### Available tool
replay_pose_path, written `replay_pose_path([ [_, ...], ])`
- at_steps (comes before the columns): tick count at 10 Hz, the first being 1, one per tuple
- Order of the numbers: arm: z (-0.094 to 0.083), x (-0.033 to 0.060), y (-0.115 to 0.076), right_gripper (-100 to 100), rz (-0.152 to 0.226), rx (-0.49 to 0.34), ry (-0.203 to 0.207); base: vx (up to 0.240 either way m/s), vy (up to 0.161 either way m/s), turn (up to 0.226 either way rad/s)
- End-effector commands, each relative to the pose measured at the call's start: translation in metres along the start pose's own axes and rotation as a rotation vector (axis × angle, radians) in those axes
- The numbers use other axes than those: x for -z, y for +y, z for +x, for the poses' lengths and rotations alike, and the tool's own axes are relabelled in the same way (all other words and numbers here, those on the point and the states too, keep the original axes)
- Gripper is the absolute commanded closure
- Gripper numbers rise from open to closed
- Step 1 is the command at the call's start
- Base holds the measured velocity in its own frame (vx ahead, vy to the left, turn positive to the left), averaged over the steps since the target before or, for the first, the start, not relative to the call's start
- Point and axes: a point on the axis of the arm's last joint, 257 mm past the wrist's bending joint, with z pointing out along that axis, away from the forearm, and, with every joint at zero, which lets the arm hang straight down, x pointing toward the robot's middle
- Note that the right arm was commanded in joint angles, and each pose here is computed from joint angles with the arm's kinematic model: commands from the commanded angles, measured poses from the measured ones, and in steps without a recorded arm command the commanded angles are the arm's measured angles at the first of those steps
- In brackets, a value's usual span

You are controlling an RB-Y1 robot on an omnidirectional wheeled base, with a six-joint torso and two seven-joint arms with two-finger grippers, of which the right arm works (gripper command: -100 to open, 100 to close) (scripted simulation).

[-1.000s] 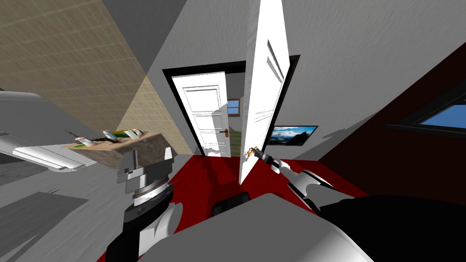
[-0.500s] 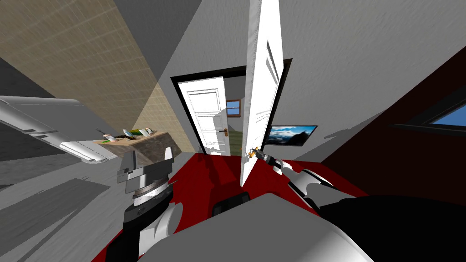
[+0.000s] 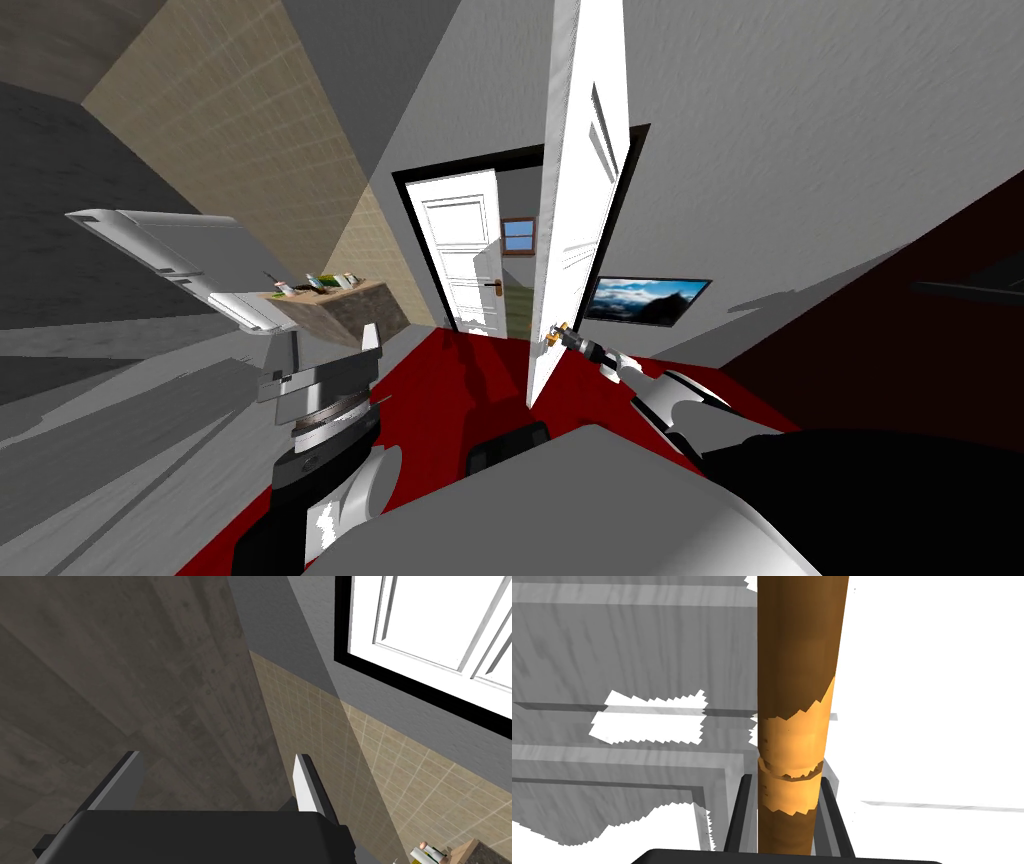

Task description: Pull the door open

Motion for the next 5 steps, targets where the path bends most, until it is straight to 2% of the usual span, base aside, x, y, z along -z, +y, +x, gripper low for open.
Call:
replay_pose_path([
  [1,0.0041,0.0014,-0.003,100,0.003,-0.005,0.011,-0.175,-0.166,0.161],
  [5,0.007,0.0014,-0.0031,100,0.002,-0.006,0.023,-0.159,-0.144,0.153],
])
